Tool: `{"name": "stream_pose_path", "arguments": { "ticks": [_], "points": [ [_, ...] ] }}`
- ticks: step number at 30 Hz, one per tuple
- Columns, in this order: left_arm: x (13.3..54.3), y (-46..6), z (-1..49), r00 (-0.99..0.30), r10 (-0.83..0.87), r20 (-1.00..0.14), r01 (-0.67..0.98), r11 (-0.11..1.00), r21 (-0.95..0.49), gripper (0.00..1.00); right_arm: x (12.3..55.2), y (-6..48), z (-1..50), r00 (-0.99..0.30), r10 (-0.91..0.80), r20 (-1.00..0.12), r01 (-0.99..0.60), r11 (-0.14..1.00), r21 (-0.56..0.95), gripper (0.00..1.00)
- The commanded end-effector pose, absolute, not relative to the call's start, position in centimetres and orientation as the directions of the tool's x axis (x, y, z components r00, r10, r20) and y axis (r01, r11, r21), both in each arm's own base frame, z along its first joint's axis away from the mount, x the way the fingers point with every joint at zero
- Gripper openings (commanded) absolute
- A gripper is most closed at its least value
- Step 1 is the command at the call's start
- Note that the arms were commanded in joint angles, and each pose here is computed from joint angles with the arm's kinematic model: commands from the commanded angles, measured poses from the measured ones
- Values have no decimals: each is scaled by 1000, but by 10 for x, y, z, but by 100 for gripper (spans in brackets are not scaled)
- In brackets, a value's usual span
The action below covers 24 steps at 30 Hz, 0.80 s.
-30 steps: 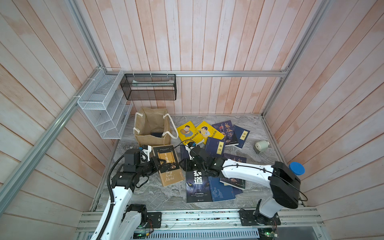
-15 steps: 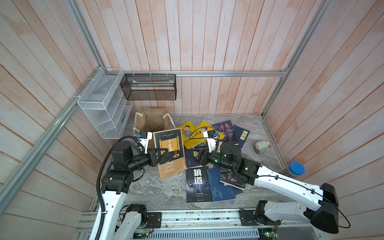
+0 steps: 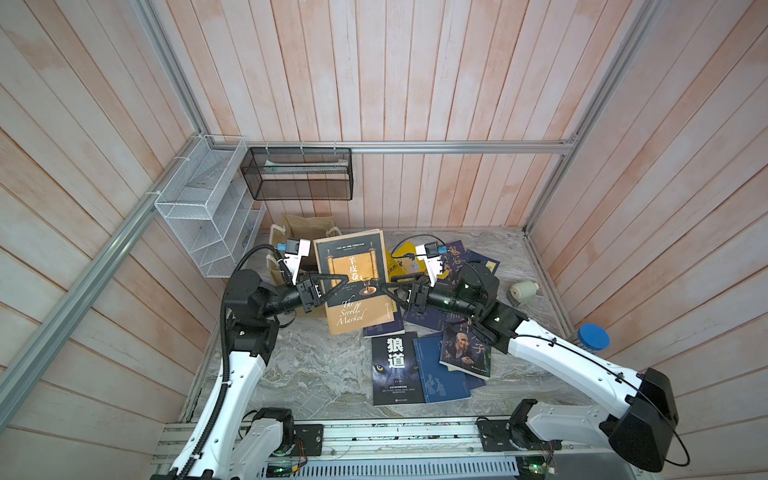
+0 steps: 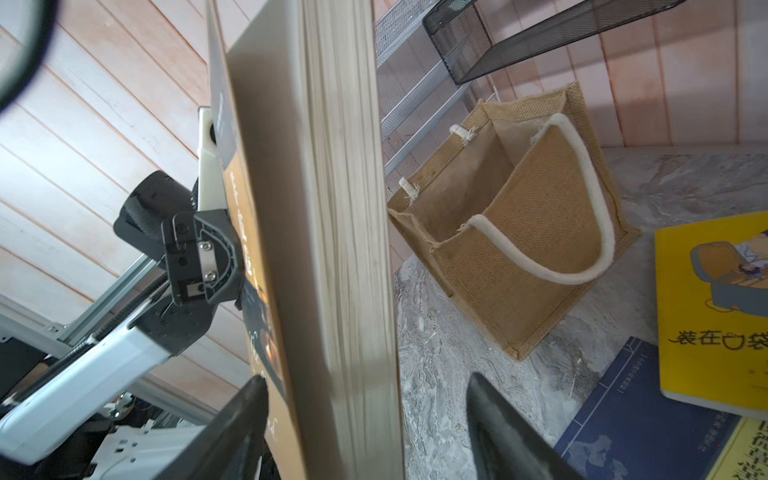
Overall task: Put the books into the canvas bag
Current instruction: Pick up the book from the center of the board.
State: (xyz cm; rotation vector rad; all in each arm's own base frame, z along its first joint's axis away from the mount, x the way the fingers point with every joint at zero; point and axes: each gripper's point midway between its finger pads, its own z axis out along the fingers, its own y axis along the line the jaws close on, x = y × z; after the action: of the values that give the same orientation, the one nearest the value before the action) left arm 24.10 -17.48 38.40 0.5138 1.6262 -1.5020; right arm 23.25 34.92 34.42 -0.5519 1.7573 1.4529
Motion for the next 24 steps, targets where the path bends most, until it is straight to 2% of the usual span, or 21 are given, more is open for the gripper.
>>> {"name": "stream_pose_path", "arguments": {
  "ticks": [1, 7, 9, 12, 17, 19, 21, 22, 24],
  "points": [
    [221, -179, 411, -467, -202, -861, 864, 106, -493, 0, 222, 359, 358, -577, 105, -810, -798, 138, 587, 76],
    [229, -181, 412, -475, -173, -863, 868, 71, -492, 0, 223, 370, 367, -594, 67, -802, -801, 47, 597, 76],
    [233, -180, 410, -479, -172, -861, 865, 74, -497, 0, 225, 369, 373, -593, 80, -801, -802, 29, 597, 70],
    [242, -176, 408, -486, -189, -853, 856, 95, -509, 0, 226, 366, 381, -590, 108, -800, -804, 6, 594, 51],
    [255, -172, 403, -511, -217, -831, 832, 115, -542, 0, 229, 360, 385, -602, 166, -781, -791, 7, 612, 12],
    [259, -172, 403, -521, -226, -823, 824, 116, -554, 1, 231, 358, 387, -612, 189, -768, -780, 15, 625, 1],
    [262, -171, 404, -526, -240, -816, 819, 115, -562, 7, 234, 357, 387, -618, 207, -759, -772, 25, 635, 0],
    [263, -171, 404, -530, -250, -810, 814, 116, -568, 14, 237, 357, 387, -618, 216, -756, -769, 35, 639, 0],
    [268, -168, 404, -536, -279, -797, 802, 128, -584, 35, 242, 356, 387, -609, 240, -756, -768, 58, 638, 0]
  ]
}}
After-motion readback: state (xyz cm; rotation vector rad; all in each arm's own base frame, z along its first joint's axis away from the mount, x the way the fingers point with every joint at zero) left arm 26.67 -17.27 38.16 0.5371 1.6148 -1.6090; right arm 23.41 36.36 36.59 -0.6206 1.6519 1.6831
